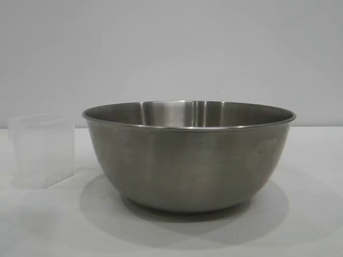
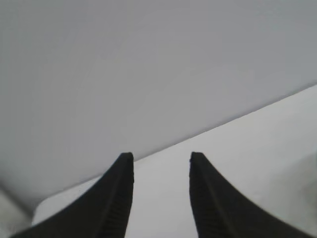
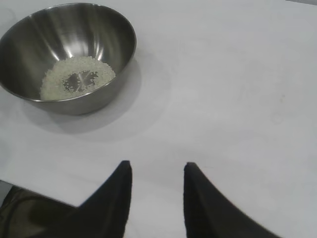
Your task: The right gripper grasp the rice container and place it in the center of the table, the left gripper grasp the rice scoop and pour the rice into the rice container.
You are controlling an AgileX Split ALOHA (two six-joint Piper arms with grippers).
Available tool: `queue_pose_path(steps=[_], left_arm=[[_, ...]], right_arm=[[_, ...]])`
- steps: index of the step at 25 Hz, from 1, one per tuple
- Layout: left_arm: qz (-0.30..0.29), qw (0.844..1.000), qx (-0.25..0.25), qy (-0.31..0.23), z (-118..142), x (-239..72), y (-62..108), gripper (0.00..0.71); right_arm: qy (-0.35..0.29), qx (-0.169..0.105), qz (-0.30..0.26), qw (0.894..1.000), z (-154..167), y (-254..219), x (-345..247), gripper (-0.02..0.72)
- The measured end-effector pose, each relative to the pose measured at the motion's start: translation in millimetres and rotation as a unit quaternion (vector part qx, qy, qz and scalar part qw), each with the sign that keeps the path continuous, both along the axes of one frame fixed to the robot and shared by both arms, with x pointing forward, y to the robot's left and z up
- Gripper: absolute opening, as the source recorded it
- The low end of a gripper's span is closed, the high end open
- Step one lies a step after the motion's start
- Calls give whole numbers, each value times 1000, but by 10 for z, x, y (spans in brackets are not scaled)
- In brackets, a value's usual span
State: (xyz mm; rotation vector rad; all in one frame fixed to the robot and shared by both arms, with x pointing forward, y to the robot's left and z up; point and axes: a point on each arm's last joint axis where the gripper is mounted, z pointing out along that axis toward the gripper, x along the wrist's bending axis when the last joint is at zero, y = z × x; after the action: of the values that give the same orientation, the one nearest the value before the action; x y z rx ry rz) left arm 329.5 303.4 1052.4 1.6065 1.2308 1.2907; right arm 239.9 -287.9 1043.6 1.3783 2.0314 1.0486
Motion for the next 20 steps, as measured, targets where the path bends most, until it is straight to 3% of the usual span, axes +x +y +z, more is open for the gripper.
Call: queue_pose_path(steps=[2,5,8,13,20], left_arm=[[30,997,-39,66,35,-136,47,215],[43,990,-83,108,168,-403,74,215],[26,988,-100,117,238,-701,77,215],[-27,986,-108,127,121,-1023,26,215],[-47,979,-120,161,-100,-999,-28,215]], right_arm=[[0,0,0,1000,0,0,0,249],[0,0,0,1000,0,0,0,249],[0,0,0,1000,0,0,0,249],[0,0,0,1000,0,0,0,249],[0,0,0,1000,0,0,0,249]])
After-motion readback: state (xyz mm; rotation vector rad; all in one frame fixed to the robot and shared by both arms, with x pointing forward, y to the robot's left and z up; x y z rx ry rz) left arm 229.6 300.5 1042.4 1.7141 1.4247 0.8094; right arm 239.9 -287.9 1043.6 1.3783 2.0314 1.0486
